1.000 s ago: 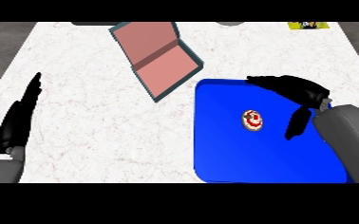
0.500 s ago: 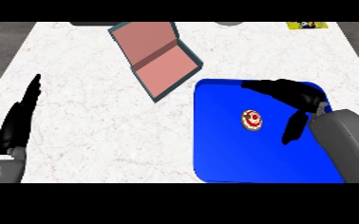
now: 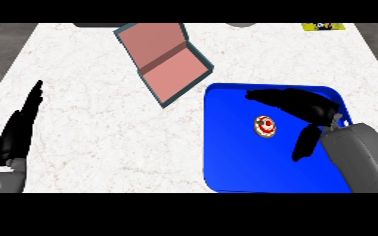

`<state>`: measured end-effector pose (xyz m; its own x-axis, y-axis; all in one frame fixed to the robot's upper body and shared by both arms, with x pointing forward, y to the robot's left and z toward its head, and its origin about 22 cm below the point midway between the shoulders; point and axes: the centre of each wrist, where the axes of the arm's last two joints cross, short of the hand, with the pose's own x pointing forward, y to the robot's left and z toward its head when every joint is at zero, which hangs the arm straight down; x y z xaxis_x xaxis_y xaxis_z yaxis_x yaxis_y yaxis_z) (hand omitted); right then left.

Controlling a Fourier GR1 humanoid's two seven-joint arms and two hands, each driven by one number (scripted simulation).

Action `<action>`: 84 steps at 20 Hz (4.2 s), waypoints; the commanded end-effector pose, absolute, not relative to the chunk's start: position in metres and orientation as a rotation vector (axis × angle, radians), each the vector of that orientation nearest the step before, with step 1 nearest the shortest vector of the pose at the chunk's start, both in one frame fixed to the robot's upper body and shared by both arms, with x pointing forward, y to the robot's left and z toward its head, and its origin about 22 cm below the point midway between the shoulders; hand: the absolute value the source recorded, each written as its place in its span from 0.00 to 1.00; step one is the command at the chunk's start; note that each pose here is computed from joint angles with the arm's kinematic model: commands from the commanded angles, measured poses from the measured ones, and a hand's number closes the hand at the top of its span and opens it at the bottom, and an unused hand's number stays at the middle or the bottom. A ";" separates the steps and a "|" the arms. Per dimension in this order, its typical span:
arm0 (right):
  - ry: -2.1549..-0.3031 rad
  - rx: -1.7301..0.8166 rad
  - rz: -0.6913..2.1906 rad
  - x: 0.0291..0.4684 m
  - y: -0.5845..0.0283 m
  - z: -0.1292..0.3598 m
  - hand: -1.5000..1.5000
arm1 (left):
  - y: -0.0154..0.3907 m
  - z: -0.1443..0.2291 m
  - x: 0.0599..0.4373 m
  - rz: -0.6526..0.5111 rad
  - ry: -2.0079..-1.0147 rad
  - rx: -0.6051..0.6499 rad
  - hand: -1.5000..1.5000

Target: Pick the cupcake from the tray and place it in the cardboard box

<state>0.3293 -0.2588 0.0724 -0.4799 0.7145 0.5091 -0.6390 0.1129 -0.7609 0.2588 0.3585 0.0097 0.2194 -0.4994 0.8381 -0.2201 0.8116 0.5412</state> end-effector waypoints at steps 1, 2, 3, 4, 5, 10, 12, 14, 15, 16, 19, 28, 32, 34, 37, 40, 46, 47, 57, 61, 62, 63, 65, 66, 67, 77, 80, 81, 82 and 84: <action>-1.245 -0.102 1.657 0.314 -0.239 0.069 0.00 | 0.349 0.021 0.264 -0.209 -1.354 0.645 0.50; -1.201 -0.144 1.681 0.319 -0.242 0.075 0.00 | 0.373 0.000 0.253 -0.192 -1.357 0.660 0.50; -1.203 -0.159 1.684 0.316 -0.245 0.080 0.00 | 0.347 0.018 0.264 -0.214 -1.372 0.644 0.50; -1.177 -0.163 1.658 0.322 -0.243 0.078 0.00 | 0.360 -0.001 0.251 -0.208 -1.372 0.651 0.50; -1.168 -0.174 1.672 0.328 -0.231 0.076 0.00 | 0.359 0.014 0.276 -0.216 -1.358 0.671 0.50; -1.133 -0.193 1.678 0.328 -0.238 0.025 0.00 | 0.362 0.029 0.271 -0.211 -1.365 0.643 0.50; -1.147 -0.214 1.611 0.326 -0.220 0.017 1.00 | 0.354 0.026 0.264 -0.208 -1.361 0.647 0.50; -1.319 -0.332 1.628 0.329 -0.219 0.025 1.00 | 0.357 0.019 0.272 -0.221 -1.367 0.655 0.50; -1.320 -0.352 1.607 0.322 -0.220 0.024 1.00 | 0.364 0.016 0.252 -0.221 -1.369 0.634 0.50; -1.343 -0.375 1.604 0.328 -0.213 0.022 1.00 | 0.337 0.006 0.261 -0.217 -1.384 0.644 0.50; -1.372 -0.448 1.594 0.344 -0.223 0.028 1.00 | 0.349 -0.002 0.250 -0.226 -1.377 0.648 0.50; -1.248 -0.825 1.238 0.342 -0.236 0.034 1.00 | 0.364 0.022 0.264 -0.198 -1.361 0.672 0.50; -1.236 -1.045 1.105 0.344 -0.215 0.070 1.00 | 0.373 0.020 0.253 -0.200 -1.349 0.666 0.50; -1.269 -1.080 1.067 0.339 -0.214 0.091 1.00 | 0.373 0.016 0.249 -0.189 -1.336 0.649 0.50; -1.405 -1.137 0.997 0.324 -0.223 0.113 1.00 | 0.355 0.019 0.259 -0.193 -1.360 0.653 0.50; -1.595 -1.190 0.998 0.330 -0.205 0.145 1.00 | 0.361 0.012 0.258 -0.202 -1.371 0.655 0.50; -1.709 -1.068 1.037 0.321 -0.147 0.169 1.00 | 0.338 0.014 0.254 -0.218 -1.361 0.640 0.50; -1.719 -1.046 1.011 0.342 -0.138 0.176 1.00 | 0.361 0.019 0.257 -0.205 -1.372 0.637 0.50; -1.763 -0.841 0.835 0.394 -0.068 0.214 1.00 | 0.353 0.021 0.273 -0.240 -1.381 0.619 0.50; -1.722 -0.776 0.773 0.411 -0.050 0.219 1.00 | 0.353 0.020 0.264 -0.265 -1.382 0.615 0.50; -1.719 -0.724 0.734 0.410 -0.052 0.223 1.00 | 0.357 0.015 0.269 -0.223 -1.384 0.631 0.50; -1.695 -0.712 0.751 0.415 -0.046 0.215 1.00 | 0.346 0.022 0.259 -0.255 -1.398 0.623 0.50; -1.690 -0.716 0.725 0.426 -0.040 0.211 1.00 | 0.344 0.013 0.272 -0.254 -1.397 0.632 0.50; -1.685 -0.696 0.735 0.430 -0.040 0.207 1.00 | 0.327 0.031 0.282 -0.239 -1.417 0.605 0.50; -1.674 -0.711 0.745 0.433 -0.032 0.212 1.00 | 0.343 0.018 0.280 -0.268 -1.402 0.599 0.50; -1.572 -0.843 0.680 0.453 -0.034 0.183 1.00 | 0.334 0.032 0.293 -0.297 -1.441 0.606 0.50; -1.468 -0.755 0.644 0.456 -0.041 0.169 0.00 | 0.319 0.033 0.300 -0.301 -1.449 0.575 0.50; -1.471 -0.714 0.592 0.457 -0.042 0.172 0.00 | 0.324 0.042 0.306 -0.300 -1.464 0.579 0.50; -1.444 -0.685 0.592 0.457 -0.045 0.166 0.00 | 0.320 0.028 0.298 -0.297 -1.436 0.586 0.50; -1.457 -0.667 0.604 0.458 -0.049 0.157 0.00 | 0.331 0.037 0.302 -0.301 -1.445 0.590 0.50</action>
